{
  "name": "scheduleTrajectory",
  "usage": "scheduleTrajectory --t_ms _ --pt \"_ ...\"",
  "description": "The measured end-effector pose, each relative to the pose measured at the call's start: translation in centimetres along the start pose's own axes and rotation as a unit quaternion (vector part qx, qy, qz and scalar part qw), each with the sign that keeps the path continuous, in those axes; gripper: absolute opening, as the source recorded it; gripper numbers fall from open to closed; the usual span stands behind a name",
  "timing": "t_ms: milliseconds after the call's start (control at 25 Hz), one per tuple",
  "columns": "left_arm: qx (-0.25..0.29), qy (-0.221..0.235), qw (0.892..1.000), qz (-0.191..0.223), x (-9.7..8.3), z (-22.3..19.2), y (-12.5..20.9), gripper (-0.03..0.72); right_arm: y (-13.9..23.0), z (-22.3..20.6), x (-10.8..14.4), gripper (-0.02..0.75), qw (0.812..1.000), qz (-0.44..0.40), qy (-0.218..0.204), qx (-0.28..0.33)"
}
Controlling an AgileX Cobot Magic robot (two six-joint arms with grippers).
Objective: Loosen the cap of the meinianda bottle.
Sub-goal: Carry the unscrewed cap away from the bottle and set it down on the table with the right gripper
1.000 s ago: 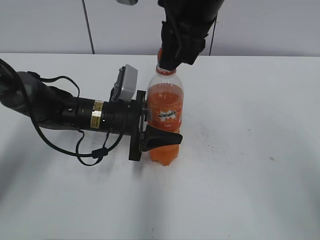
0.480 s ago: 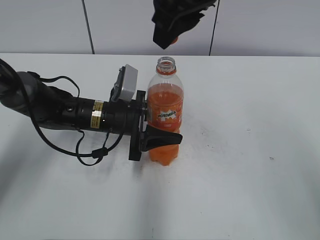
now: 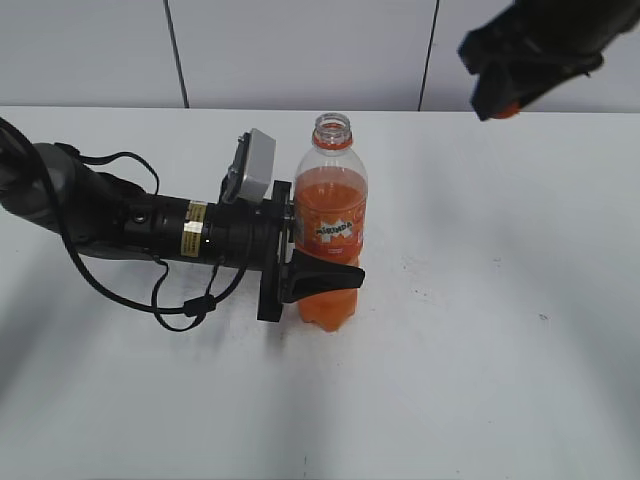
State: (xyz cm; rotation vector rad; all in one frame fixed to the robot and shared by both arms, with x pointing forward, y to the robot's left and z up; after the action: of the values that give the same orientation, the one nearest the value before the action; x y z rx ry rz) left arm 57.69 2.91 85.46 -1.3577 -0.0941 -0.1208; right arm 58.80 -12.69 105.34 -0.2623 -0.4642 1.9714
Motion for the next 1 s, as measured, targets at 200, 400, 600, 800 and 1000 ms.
scheduleTrajectory --t_ms 200,400,600,800,1000 --pt "0.000 0.000 1.000 0.000 0.0 0.0 0.0 0.415 5.1 -2.7 -6.5 0.271 0.993 -0.118 0.023 0.017" --pt "-0.001 0.000 1.000 0.000 0.0 0.0 0.0 0.415 11.0 -6.2 -11.1 0.271 0.974 -0.217 0.040 0.051" --pt "-0.001 0.000 1.000 0.000 0.0 0.0 0.0 0.415 14.1 -8.6 -13.5 0.271 0.962 -0.261 0.054 0.063" --pt "-0.001 -0.001 1.000 0.000 0.0 0.0 0.0 0.415 15.6 -11.7 -13.7 0.271 0.959 -0.261 0.046 0.105" --pt "-0.001 -0.001 1.000 0.000 0.0 0.0 0.0 0.415 16.3 -13.6 -13.9 0.271 0.956 -0.263 0.045 0.123"
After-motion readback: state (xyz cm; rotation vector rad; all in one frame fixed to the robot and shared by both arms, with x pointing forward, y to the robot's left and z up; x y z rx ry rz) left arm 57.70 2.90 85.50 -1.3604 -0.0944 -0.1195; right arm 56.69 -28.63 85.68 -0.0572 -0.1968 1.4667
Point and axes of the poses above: a point on each arm's last joint axis where the gripper is mounted, z pointing back along that axis away from the gripper, x along the wrist's bending axis when the last joint is at zero, y = z × x, the point moved 6 cm from there along -z, pointing out along that axis toward the gripper, and after that the axes turned 9 degrees about -z, right-handed, at the moved point
